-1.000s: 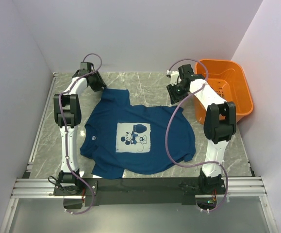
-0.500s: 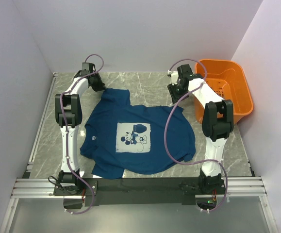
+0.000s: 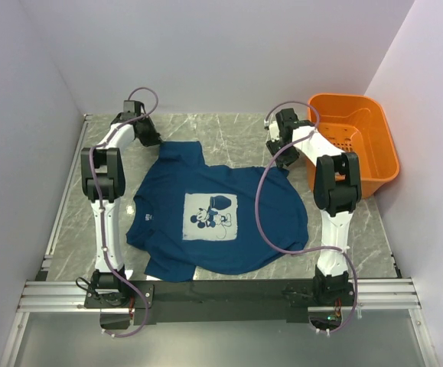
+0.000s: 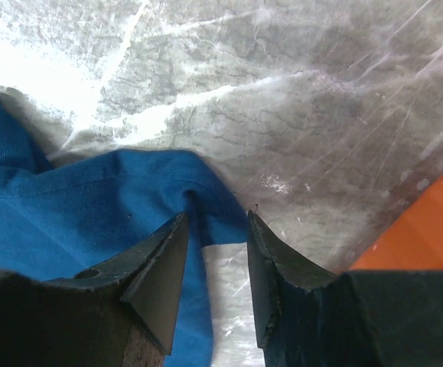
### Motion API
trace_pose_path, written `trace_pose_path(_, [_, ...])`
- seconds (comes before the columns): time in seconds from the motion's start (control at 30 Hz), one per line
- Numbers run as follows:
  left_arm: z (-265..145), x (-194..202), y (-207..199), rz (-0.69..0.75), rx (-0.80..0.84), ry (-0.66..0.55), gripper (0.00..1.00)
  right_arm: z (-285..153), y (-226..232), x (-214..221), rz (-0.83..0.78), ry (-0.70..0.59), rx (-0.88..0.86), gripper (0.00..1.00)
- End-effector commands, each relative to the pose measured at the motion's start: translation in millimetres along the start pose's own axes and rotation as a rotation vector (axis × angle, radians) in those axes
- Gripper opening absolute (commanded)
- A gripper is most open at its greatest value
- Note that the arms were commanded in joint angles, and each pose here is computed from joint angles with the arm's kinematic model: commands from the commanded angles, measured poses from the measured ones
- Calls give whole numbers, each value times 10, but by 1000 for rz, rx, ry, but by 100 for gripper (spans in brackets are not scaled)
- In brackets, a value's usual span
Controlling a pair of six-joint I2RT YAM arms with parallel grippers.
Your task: Fold and stack the t-shirts
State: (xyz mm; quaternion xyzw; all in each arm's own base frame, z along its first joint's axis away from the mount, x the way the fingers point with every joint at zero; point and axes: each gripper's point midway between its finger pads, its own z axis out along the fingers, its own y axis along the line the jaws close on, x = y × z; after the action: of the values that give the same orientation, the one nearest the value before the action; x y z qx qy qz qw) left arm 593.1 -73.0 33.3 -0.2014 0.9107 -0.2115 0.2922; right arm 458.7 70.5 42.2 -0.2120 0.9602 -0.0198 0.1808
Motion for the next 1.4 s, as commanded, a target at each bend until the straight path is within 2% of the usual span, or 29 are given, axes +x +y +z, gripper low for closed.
trace_pose_path(0.0, [-286,-239,-169,34,29,-69,0,-26,-90,-64,-18,-12,24,44])
trace_pose_path(0.4, [-461,-280,-220,42,38,-95,0,133,72,12,-28,49,-70,32])
trace_pose_path(0.5, [-583,-403,-66,19,23,-125,0,144,69,-24,-32,44,-73,21])
trace_pose_path(0.53, [-603,-413,-53,18,22,-131,0,123,43,-78,-34,28,-66,13])
trace_pose_path(0.63, [-725,-486,49,6,3,-155,0,21,-39,-292,-42,-39,-40,3])
trace_pose_path(0.87, [-1021,-703,286,-29,-23,-220,0,-318,-133,-839,-127,-232,-37,0])
trace_pose_path(1.07, [-1114,-742,338,-30,-27,-229,0,-312,-149,-919,-209,-241,-47,12])
trace_pose_path(1.17, [-1140,-753,383,-36,-36,-235,0,-360,-231,-932,-178,-267,-19,28])
trace_pose_path(1.2, [-1143,-753,378,-35,-34,-236,0,-357,-261,-953,-167,-280,-3,39])
trace_pose_path(1.3, [-1128,-747,389,-40,-29,-229,0,-405,-308,-1001,-110,-299,-12,46])
trace_pose_path(1.37, [-1108,-736,383,-43,-22,-222,0,-334,-296,-982,-94,-282,-24,47])
